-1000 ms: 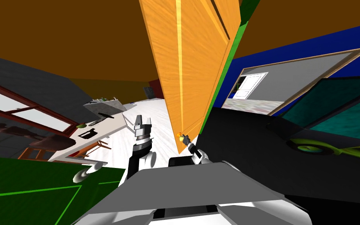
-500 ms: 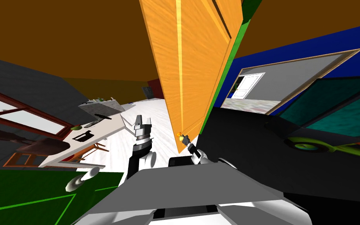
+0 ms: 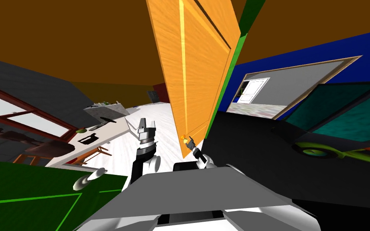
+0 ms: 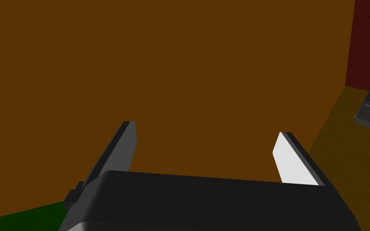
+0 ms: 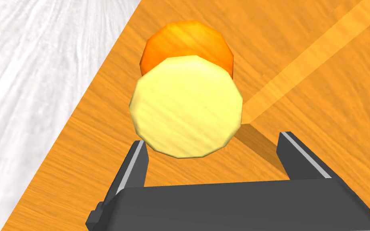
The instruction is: Push the door open
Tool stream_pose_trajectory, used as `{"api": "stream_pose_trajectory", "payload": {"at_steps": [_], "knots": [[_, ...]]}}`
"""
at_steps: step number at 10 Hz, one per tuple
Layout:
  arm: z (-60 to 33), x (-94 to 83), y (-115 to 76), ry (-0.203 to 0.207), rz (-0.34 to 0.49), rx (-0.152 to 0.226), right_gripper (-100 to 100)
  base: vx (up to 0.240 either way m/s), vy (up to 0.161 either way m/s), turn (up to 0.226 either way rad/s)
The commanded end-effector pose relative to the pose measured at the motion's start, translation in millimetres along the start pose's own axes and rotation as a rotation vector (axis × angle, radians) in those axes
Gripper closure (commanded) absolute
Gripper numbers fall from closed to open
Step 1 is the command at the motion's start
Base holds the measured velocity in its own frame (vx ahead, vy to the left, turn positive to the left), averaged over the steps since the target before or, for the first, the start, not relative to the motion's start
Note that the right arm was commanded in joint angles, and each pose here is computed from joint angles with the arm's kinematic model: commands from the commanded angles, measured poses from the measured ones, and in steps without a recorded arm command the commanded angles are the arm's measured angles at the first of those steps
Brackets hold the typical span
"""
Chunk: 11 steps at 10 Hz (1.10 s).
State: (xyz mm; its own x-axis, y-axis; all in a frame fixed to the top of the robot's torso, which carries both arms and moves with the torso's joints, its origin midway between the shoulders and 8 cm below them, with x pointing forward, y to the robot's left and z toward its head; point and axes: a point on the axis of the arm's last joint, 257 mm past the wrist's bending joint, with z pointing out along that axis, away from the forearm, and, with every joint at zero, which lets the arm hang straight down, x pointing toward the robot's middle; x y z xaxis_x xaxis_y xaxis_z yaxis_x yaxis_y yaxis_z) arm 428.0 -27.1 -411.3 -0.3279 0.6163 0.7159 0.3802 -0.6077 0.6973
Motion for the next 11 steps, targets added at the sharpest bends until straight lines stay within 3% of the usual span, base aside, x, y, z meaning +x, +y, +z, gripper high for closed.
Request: {"api": "stream_pose_trajectory", "payload": {"at_steps": [1,11], "knots": [[-1.8,2.9,-3.5,0.0,0.05,0.0,-100,-0.066,-0.082,0.008],[-5.7,39.6,-37.1,0.01,0.443,-0.004,-100,-0.051,-0.083,0.011]]}}
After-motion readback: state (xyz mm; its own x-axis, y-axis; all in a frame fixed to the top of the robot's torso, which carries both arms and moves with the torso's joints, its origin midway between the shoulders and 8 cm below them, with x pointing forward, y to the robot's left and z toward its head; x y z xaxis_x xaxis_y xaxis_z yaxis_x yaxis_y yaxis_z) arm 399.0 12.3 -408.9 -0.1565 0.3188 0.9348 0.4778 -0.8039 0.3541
